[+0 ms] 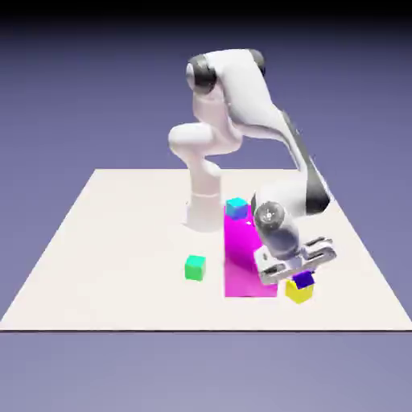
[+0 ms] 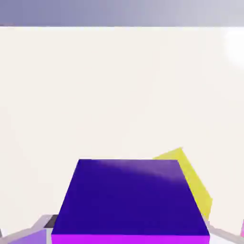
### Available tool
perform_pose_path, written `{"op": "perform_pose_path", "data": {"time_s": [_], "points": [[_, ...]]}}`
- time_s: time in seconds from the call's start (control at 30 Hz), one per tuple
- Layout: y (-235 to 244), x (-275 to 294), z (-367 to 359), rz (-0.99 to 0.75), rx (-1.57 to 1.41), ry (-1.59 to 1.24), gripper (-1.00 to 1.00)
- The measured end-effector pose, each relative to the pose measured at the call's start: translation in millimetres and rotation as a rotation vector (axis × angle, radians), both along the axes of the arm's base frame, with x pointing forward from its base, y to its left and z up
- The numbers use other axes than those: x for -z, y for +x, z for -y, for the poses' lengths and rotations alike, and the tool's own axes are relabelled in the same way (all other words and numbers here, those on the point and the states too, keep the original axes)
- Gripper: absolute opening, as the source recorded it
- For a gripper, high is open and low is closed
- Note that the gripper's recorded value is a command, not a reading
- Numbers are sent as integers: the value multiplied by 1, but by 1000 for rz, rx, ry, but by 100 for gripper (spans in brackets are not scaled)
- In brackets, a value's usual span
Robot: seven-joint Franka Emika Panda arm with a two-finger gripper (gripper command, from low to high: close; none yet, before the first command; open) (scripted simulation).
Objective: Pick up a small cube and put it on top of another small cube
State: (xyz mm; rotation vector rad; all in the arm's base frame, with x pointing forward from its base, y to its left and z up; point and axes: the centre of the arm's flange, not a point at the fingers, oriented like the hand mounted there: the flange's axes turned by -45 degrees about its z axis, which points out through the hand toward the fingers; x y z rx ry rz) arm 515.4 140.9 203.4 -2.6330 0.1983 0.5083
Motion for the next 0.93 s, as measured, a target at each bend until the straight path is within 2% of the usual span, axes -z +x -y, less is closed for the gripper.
{"op": "perform_pose_path", "data": {"time_s": [0.23, 0.5, 0.6, 0.67, 0.83, 0.87, 0.93], "points": [[-36, -14, 161, -123, 482, -134, -100], [-131, -28, 208, -159, 550, -344, -100], [-167, -27, 198, -167, 478, -412, -100], [-164, -37, 210, -126, 543, -406, -100], [-175, 27, 197, -126, 540, -407, -100], [-176, 30, 198, -127, 543, -407, 100], [-176, 30, 198, -127, 542, -408, 100]]}}
